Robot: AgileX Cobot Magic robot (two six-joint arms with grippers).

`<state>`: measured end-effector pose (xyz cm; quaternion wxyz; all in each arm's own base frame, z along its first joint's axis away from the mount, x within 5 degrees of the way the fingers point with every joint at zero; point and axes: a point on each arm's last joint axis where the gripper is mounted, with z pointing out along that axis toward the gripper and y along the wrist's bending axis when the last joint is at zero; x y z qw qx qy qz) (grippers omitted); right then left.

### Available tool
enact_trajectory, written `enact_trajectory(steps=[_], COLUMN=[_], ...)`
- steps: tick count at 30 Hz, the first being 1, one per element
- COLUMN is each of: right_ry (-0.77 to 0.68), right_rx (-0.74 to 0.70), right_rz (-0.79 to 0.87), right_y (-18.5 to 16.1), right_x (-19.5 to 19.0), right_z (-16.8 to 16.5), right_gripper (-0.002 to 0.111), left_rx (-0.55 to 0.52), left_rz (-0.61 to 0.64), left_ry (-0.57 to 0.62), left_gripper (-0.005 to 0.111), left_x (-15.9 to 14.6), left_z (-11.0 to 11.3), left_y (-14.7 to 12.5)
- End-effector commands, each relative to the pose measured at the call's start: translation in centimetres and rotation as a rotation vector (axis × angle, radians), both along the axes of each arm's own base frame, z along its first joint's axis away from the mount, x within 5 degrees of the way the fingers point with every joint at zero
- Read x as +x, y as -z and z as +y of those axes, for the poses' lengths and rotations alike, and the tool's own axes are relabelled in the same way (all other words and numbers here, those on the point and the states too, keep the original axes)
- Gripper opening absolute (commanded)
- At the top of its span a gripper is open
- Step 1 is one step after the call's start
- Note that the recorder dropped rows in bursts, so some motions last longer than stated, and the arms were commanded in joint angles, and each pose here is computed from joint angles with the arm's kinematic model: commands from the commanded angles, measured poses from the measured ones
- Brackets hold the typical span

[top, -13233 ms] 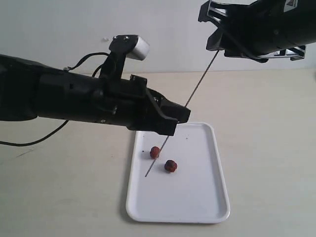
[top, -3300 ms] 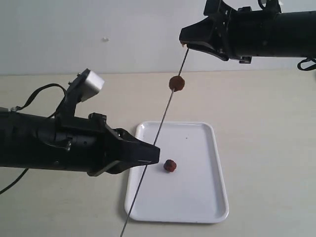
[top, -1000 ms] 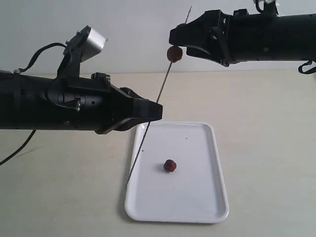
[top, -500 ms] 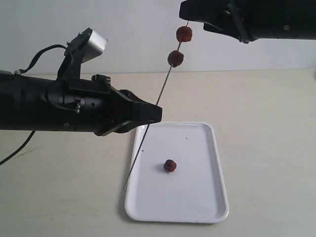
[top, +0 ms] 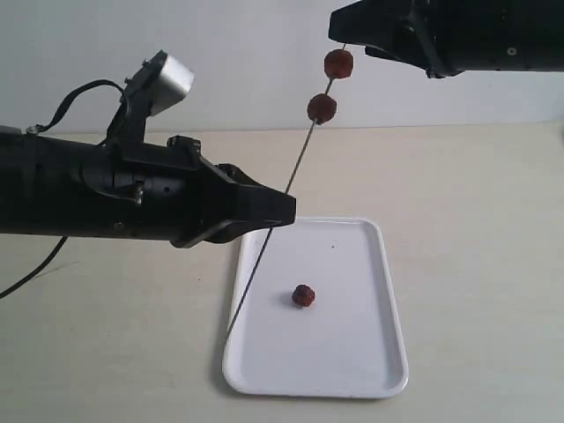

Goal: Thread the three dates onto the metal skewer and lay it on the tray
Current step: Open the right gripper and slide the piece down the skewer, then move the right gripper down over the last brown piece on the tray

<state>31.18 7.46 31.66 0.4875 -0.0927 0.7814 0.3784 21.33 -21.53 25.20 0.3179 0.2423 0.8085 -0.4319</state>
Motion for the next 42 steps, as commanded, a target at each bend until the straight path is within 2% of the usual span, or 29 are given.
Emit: enact_trajectory(steps=[1,6,8,10,17,24,30,36,39,42], right_ry=[0.026,0.052,0.083,0.064,0.041,-0.034,0.108,0.079,0.013,-0.112], right_rx=[-0.053,-0.205,-0.188,-0.239,-0.352,-0.497,-0.5,-0.517,-0.562,-0.68], right_rz=[0.023,0.175,0.28,0.322,0.367,0.417,0.616,0.723,0.7,0.57], right_y=[-0.7,0.5,1.0,1.5,2.4,5.2,9.6,13.1,13.6,12.5], right_x=[-1.0,-1.9,-2.2,-2.5,-2.9,-2.5,-1.3,-0.4,0.2,0.8], right_z=[-0.5,-1.2,-1.4,-1.5,-1.5,2.3,4.5,7.4,9.4,10.8], right_gripper=[0.06,0.06,0.06,0.06,0.059,0.059,0.057,0.054,0.054,0.054], left_rx=[0.077,0.171,0.202,0.23,0.305,0.352,0.373,0.377,0.382,0.383], left_rz=[-0.002,-0.006,-0.003,0.019,0.087,0.134,0.11,0.101,0.092,0.09], left_ry=[-0.042,-0.014,-0.012,-0.031,-0.169,-0.274,-0.266,-0.259,-0.251,-0.25], left_gripper=[0.0,0.0,0.0,0.0,0.0,0.0,0.0,0.0,0.0,0.0], left_x=[0.4,0.2,0.2,0.4,1.3,2.1,2.2,2.2,2.2,2.2], left_z=[0.4,0.8,1.0,1.6,5.5,9.3,9.8,9.8,9.8,9.8], left_y=[0.3,1.0,1.2,1.6,4.4,6.1,6.3,6.3,6.3,6.3])
